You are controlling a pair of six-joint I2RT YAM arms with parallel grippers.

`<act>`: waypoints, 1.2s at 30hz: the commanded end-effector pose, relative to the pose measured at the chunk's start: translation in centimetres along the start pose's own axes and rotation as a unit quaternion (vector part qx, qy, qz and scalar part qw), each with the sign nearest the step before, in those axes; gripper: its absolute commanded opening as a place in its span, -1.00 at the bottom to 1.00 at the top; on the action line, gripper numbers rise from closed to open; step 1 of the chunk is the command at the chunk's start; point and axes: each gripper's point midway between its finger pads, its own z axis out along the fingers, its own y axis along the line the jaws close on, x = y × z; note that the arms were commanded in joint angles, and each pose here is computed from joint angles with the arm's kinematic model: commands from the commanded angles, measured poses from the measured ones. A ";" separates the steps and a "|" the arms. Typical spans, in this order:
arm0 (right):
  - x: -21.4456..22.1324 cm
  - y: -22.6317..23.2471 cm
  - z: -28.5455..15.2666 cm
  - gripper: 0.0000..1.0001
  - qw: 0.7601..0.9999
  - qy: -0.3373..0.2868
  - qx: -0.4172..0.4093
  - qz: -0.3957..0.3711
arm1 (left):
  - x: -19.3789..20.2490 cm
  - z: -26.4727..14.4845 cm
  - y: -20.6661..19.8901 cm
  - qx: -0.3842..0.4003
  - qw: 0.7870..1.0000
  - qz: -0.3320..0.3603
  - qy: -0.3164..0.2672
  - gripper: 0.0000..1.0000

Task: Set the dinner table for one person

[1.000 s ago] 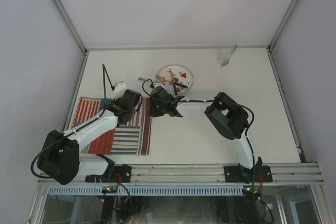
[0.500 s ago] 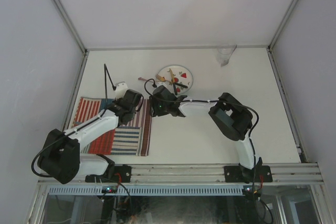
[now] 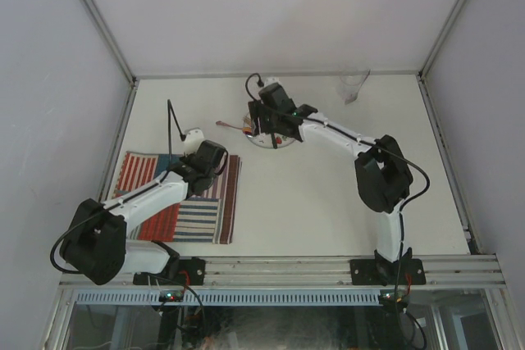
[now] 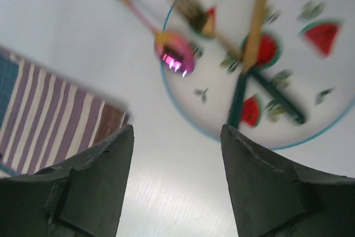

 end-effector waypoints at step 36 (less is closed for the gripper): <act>1.4 -9.9 7.1 0.16 0.989 0.109 0.081 -0.063 | 0.8 0.2 0.0 0.008 1.000 -0.026 -0.009 -0.74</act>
